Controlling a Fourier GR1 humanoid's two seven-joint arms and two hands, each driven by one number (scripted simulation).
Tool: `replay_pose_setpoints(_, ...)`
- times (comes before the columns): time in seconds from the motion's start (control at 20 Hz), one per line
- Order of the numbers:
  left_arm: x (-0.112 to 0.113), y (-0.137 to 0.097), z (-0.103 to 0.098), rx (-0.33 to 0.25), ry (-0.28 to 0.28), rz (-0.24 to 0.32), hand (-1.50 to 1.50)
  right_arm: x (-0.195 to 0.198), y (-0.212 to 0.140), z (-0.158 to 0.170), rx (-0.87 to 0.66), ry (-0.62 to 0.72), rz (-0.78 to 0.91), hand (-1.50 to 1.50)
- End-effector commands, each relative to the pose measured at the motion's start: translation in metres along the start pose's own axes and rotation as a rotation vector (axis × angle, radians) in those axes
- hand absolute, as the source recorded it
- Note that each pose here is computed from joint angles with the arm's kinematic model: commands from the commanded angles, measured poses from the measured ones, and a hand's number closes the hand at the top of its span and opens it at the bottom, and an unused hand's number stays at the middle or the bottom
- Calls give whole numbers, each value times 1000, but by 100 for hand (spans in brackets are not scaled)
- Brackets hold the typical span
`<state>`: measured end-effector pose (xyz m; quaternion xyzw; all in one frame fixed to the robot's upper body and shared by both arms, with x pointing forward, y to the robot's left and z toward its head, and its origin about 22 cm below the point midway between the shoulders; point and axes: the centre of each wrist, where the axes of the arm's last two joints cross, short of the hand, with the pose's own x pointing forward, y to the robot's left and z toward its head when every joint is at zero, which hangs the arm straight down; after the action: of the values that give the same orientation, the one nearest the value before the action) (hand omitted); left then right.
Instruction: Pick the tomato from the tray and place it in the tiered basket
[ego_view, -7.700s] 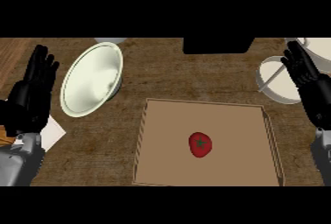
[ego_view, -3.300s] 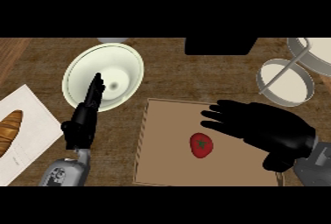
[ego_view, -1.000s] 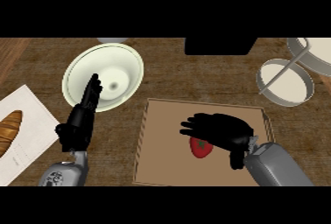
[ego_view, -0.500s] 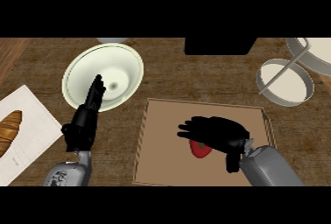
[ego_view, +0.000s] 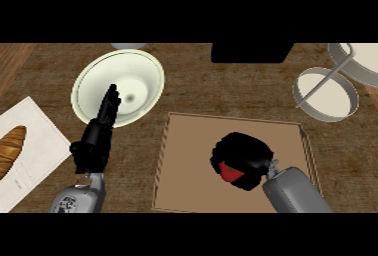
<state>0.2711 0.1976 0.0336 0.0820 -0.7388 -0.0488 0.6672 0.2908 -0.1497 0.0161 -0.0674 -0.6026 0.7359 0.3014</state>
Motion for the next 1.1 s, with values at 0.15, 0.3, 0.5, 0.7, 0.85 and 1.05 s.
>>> replay_pose_setpoints(0.15,1,-7,9,8,9,-5,0,20,15,-16,-112,6,48,150)
replay_pose_setpoints(0.3,-12,-6,2,22,16,0,0,-32,34,63,-12,170,127,150)
replay_pose_setpoints(0.5,-4,9,-1,46,10,-8,0,-84,22,170,141,459,280,150)
replay_pose_setpoints(0.7,-10,9,10,17,21,4,0,-88,15,224,19,539,307,150)
replay_pose_setpoints(0.85,-2,23,-2,31,-11,-2,0,-91,-18,253,-105,586,296,150)
replay_pose_setpoints(1.05,-18,17,18,14,20,2,0,-70,-62,287,-218,600,295,150)
